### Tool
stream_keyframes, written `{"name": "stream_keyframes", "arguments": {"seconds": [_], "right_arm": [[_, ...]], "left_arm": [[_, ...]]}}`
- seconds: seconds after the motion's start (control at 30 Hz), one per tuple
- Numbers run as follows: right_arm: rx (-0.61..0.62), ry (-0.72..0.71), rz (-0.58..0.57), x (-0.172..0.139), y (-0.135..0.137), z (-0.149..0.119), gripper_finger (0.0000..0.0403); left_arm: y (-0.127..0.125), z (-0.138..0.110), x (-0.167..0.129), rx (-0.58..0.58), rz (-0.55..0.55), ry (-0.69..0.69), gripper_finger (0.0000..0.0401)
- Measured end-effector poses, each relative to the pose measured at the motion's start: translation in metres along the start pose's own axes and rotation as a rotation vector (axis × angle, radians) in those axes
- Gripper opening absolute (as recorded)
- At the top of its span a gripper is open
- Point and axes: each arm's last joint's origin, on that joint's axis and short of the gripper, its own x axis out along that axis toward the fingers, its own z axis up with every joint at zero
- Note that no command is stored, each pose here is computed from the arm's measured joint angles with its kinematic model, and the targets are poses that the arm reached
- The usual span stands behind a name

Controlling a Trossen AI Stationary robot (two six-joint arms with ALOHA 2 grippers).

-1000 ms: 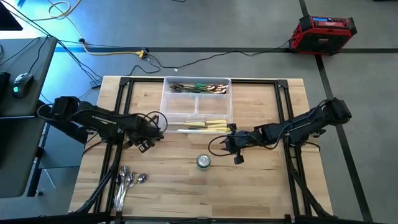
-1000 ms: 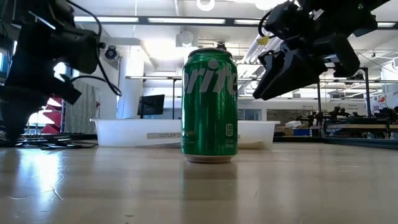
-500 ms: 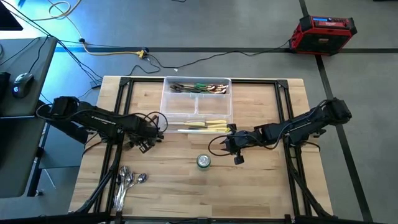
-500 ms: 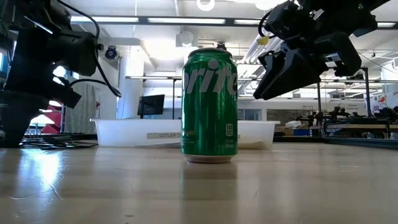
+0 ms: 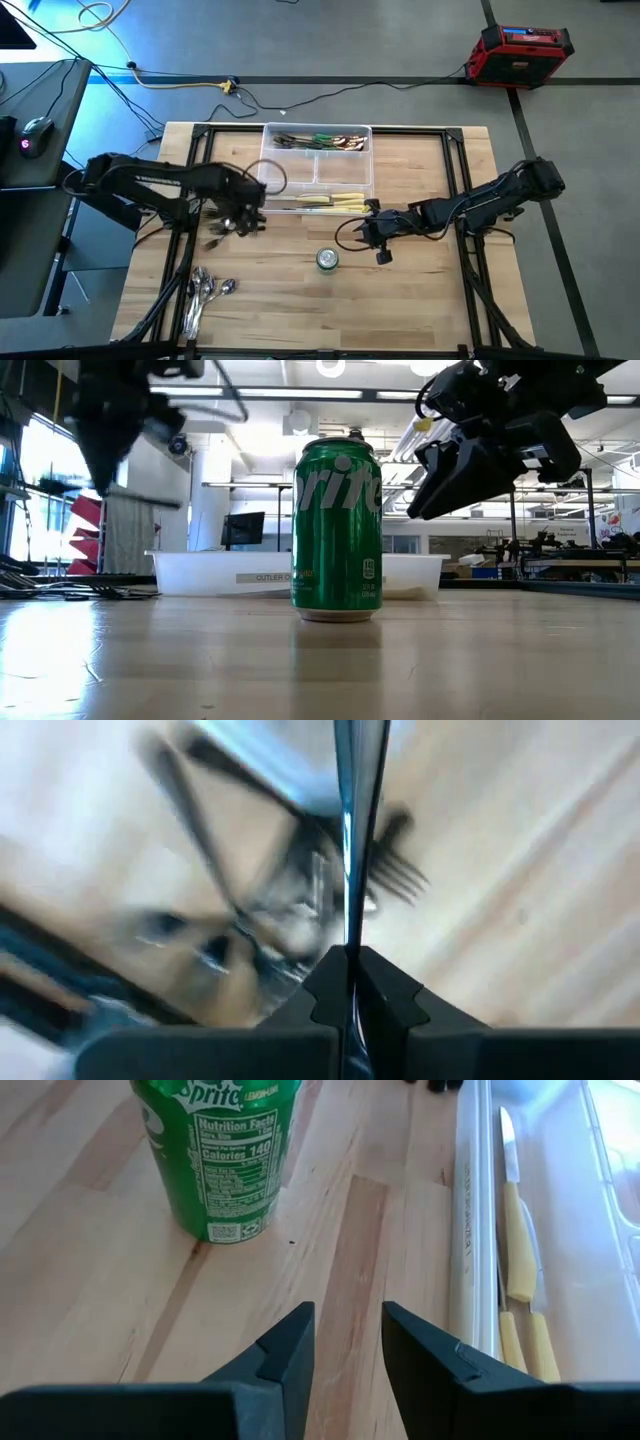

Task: Sort silverware
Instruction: Put the black fork into the silverware tray

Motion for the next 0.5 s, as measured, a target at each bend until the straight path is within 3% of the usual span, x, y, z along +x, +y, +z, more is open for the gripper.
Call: {"name": "stream_keyframes", "arguments": {"seconds": [0.1, 0.23, 0.5], "right_arm": [[-0.020, -0.013, -0.004, 0.000, 0.000, 0.001, 0.0103], [-0.024, -0.029, -0.007, 0.000, -0.001, 0.003, 0.0103], [-0.023, -0.029, -0.008, 0.000, -0.001, 0.003, 0.0103]], "left_arm": [[0.008, 0.024, -0.019, 0.053, 0.065, -0.134, 0.0000], [0.020, 0.064, -0.026, 0.219, 0.176, -0.252, 0.0000], [0.047, 0.167, 0.020, 0.586, 0.384, -0.408, 0.0000]]}}
